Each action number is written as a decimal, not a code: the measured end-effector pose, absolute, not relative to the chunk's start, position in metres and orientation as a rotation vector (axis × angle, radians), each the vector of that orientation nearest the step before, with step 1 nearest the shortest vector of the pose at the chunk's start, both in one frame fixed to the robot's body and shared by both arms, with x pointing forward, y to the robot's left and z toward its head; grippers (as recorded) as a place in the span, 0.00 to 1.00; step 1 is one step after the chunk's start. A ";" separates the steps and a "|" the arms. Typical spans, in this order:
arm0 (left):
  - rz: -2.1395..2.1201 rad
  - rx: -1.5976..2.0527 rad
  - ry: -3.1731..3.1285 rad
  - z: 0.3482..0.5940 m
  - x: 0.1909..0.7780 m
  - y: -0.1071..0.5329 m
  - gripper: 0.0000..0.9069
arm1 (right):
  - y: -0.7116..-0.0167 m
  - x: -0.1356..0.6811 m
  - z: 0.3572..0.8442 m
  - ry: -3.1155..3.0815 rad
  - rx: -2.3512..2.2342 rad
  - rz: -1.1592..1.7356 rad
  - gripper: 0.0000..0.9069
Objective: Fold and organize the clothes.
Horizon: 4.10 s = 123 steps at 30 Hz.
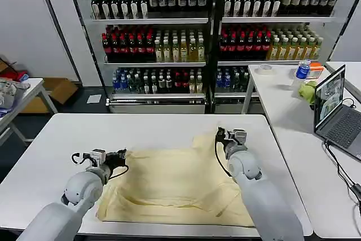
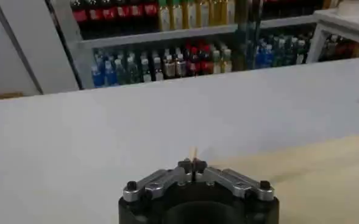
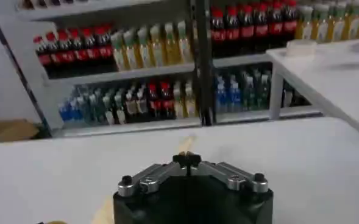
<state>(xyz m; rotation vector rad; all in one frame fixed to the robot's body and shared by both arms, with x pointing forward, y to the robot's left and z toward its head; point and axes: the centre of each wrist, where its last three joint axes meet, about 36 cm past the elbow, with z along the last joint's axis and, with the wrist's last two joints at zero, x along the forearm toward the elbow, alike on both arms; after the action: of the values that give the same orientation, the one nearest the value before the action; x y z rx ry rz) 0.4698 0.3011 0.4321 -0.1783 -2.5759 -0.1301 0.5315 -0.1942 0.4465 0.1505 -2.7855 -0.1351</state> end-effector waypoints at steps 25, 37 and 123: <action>-0.116 -0.229 -2.617 0.462 0.413 0.316 0.01 | -0.225 0.412 0.460 -2.832 0.141 -0.145 0.76; -0.121 -0.250 -2.618 0.461 0.412 0.311 0.01 | -0.201 0.472 0.458 -2.783 0.007 -0.130 1.00; -0.092 -0.264 -2.627 0.469 0.394 0.316 0.01 | -0.219 0.393 0.453 -2.944 0.189 -0.152 0.00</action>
<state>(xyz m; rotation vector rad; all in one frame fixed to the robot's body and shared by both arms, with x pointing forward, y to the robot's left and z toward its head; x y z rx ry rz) 0.3944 0.3157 0.4693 -0.2644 -2.6273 -0.0922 0.3930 -0.2190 0.4528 0.1892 -2.9439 -0.1522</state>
